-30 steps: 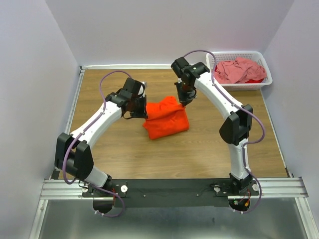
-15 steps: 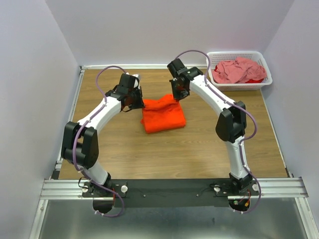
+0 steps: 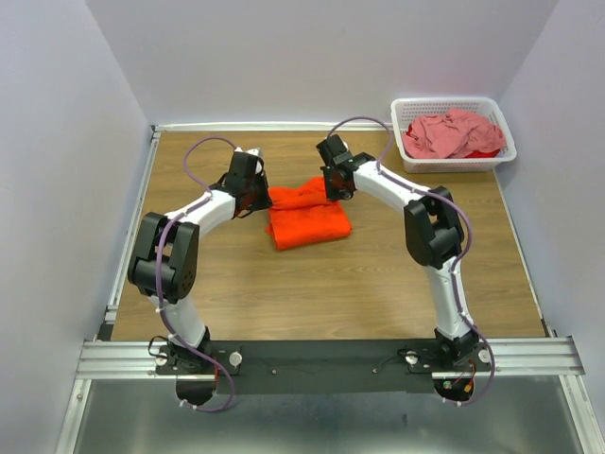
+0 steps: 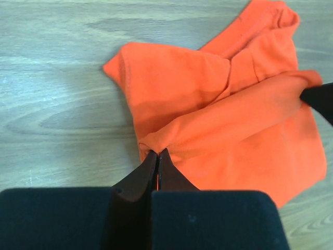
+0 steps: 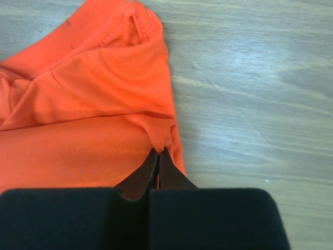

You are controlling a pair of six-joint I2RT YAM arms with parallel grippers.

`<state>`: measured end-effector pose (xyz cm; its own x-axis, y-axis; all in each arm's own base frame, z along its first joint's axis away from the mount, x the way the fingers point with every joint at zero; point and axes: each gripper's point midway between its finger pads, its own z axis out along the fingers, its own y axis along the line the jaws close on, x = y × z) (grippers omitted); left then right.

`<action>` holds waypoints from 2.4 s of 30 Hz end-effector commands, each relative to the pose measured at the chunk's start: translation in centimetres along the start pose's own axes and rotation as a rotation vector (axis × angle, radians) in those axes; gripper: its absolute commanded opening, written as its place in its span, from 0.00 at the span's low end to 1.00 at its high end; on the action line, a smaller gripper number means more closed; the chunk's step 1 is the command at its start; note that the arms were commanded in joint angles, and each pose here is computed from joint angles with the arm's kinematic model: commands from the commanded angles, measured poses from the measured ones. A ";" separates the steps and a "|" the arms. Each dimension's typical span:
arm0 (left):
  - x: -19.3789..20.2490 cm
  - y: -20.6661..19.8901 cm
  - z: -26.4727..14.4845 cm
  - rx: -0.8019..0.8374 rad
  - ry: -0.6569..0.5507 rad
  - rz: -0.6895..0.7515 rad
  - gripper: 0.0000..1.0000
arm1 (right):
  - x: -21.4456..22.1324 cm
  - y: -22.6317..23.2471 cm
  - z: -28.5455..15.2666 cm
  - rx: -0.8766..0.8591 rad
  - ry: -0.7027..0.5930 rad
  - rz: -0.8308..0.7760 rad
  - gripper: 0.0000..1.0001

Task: Fold and stack the t-shirts
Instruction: Fold the tshirt

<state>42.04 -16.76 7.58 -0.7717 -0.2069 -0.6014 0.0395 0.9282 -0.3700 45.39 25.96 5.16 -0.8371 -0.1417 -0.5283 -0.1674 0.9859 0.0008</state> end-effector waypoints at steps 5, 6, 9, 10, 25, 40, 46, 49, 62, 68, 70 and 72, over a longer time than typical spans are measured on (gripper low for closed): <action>-2.0 1.6 0.8 -0.039 -0.132 -0.021 0.00 | -2.5 -0.6 0.9 0.021 -0.167 0.069 0.01; -2.0 1.6 0.5 -0.040 -0.137 -0.022 0.00 | -2.6 -0.7 0.5 0.019 -0.181 0.073 0.01; -2.8 1.1 -0.2 -0.021 -0.177 -0.018 0.00 | -3.6 -0.6 -0.9 0.003 -0.215 0.083 0.01; -2.7 1.2 -0.3 -0.021 -0.179 -0.019 0.00 | -3.8 -0.6 -1.2 -0.003 -0.224 0.085 0.01; -3.8 1.9 0.6 -0.014 -0.256 -0.069 0.00 | -5.8 0.1 -0.5 -0.027 -0.298 0.067 0.06; -6.1 3.6 -1.1 -0.089 -0.361 -0.087 0.60 | -8.5 1.6 -0.8 -0.102 -0.362 0.022 0.48; -7.2 1.6 -6.0 -0.055 -0.419 -0.010 0.79 | -8.1 2.7 -4.9 -0.219 -0.372 -0.023 0.58; -5.3 -0.8 -6.9 0.005 -0.379 0.042 0.70 | -6.7 3.6 -5.6 -0.295 -0.338 -0.045 0.56; -4.3 -3.0 -0.1 0.099 -0.248 0.065 0.20 | -5.4 7.0 -1.3 -0.471 -0.259 -0.138 0.40; -6.1 -1.1 5.4 0.061 -0.202 0.059 0.20 | -6.9 6.2 2.8 -0.459 -0.258 -0.116 0.40; -5.8 1.1 7.1 0.028 -0.170 0.027 0.20 | -7.7 5.7 4.0 -0.452 -0.263 -0.090 0.40; -6.3 2.1 7.6 0.022 -0.166 -0.001 0.20 | -8.5 5.4 4.2 -0.450 -0.274 -0.067 0.40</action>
<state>51.31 -17.43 7.45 -0.6151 -0.2464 -0.7490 0.0878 0.9226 -0.3756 51.64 33.16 5.36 -0.6741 -0.1581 -0.7215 -0.4838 0.8326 0.2696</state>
